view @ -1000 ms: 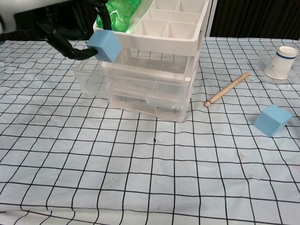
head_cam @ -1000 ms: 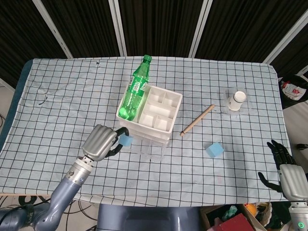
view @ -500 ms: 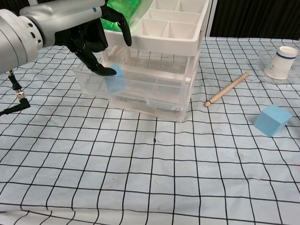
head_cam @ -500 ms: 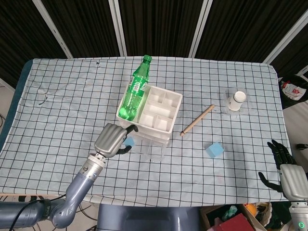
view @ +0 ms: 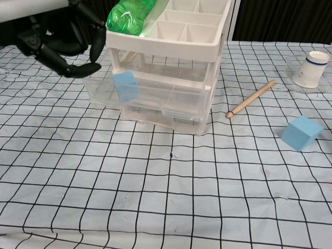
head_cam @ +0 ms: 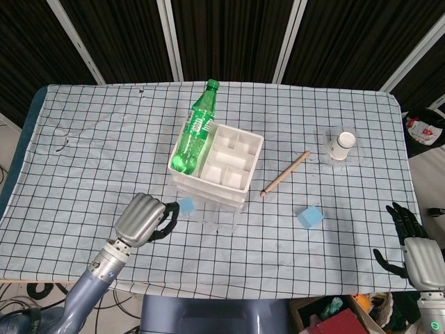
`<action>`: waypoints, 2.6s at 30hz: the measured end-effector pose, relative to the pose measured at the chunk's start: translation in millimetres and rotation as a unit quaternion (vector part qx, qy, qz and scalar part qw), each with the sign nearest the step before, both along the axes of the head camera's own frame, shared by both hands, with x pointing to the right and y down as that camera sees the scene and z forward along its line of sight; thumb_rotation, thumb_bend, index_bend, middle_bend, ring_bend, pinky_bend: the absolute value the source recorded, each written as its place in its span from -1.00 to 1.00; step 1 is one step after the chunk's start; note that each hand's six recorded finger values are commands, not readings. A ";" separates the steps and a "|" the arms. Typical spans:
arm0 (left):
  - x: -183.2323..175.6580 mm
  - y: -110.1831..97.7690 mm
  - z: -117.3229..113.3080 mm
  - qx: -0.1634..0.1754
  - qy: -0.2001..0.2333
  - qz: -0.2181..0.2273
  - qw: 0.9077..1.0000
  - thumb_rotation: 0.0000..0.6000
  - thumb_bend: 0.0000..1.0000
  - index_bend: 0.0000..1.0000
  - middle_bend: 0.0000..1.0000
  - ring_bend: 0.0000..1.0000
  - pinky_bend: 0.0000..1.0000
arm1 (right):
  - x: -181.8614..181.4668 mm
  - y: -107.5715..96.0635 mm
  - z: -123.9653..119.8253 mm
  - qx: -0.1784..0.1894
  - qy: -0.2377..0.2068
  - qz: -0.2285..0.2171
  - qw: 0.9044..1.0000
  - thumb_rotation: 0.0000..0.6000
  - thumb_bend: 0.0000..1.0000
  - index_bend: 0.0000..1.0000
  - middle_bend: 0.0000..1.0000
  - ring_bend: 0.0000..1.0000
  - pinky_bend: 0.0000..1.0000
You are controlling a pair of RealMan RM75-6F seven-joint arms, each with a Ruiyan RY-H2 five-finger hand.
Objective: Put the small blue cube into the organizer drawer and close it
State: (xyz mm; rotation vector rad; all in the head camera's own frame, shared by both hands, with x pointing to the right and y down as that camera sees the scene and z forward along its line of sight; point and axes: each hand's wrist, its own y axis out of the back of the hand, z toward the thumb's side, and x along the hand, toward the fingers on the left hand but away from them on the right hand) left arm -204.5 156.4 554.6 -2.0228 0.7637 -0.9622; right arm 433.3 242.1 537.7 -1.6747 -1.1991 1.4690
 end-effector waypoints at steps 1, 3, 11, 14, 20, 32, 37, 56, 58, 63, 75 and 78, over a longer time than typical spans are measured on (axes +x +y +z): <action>-4.4 3.1 1.2 -0.004 -0.006 0.001 1.000 1.00 -0.20 0.35 1.00 1.00 0.86 | -0.1 0.1 0.1 0.000 0.000 0.000 1.000 1.00 -0.48 -0.97 -1.00 -1.00 -0.65; -13.0 10.6 5.0 -0.015 -0.020 0.007 1.000 1.00 -0.19 0.36 1.00 1.00 0.86 | -0.2 0.2 0.2 -0.001 0.001 0.000 1.000 1.00 -0.48 -0.97 -1.00 -1.00 -0.65; -17.8 34.8 23.6 -0.056 -0.039 0.034 0.997 1.00 -0.17 0.37 1.00 1.00 0.86 | 0.1 0.3 0.0 0.000 0.002 0.000 1.000 1.00 -0.48 -0.97 -1.00 -1.00 -0.65; -13.8 42.9 32.1 -0.068 -0.045 0.049 0.995 1.00 -0.17 0.37 1.00 1.00 0.86 | 0.4 0.1 0.0 -0.001 0.002 0.000 1.000 1.00 -0.48 -0.97 -1.00 -1.00 -0.65; -6.7 53.5 51.5 -0.086 -0.065 0.069 0.992 1.00 -0.16 0.37 1.00 1.00 0.86 | 0.1 0.1 0.0 -0.001 0.001 -0.001 1.000 1.00 -0.48 -0.97 -1.00 -1.00 -0.65; 14.5 54.8 84.0 -0.106 -0.084 0.076 0.988 1.00 -0.16 0.32 1.00 1.00 0.86 | 0.2 -0.1 0.4 -0.002 0.000 0.000 1.000 1.00 -0.48 -0.97 -1.00 -1.00 -0.65; 29.7 49.6 94.2 -0.107 -0.086 0.076 0.988 1.00 -0.16 0.29 1.00 1.00 0.86 | 0.3 -0.3 0.8 -0.003 -0.001 0.001 1.000 1.00 -0.48 -0.97 -1.00 -1.00 -0.65; 75.0 21.5 109.6 -0.095 -0.055 0.032 0.993 1.00 -0.16 0.27 1.00 1.00 0.87 | -0.1 -0.3 1.1 -0.004 -0.004 0.001 1.000 1.00 -0.48 -0.96 -1.00 -1.00 -0.65; 78.4 20.2 111.8 -0.099 -0.053 0.027 0.993 1.00 -0.16 0.27 1.00 1.00 0.87 | -0.3 -0.1 1.1 -0.004 -0.003 0.000 1.000 1.00 -0.48 -0.96 -1.00 -1.00 -0.65; 92.5 19.0 114.1 -0.102 -0.042 0.023 0.994 1.00 -0.16 0.27 1.00 1.00 0.87 | -0.5 0.0 1.0 -0.004 -0.003 -0.001 1.000 1.00 -0.48 -0.95 -1.00 -1.00 -0.65; 113.4 -0.6 114.2 -0.076 -0.040 0.006 0.996 1.00 -0.16 0.26 1.00 1.00 0.87 | -0.8 0.3 0.5 -0.004 -0.006 -0.001 1.000 1.00 -0.48 -0.95 -1.00 -1.00 -0.65; 113.7 -7.2 116.2 -0.074 -0.046 -0.001 0.996 1.00 -0.16 0.26 1.00 1.00 0.87 | -0.9 0.2 0.2 -0.003 -0.006 -0.001 1.000 1.00 -0.48 -0.95 -1.00 -1.00 -0.65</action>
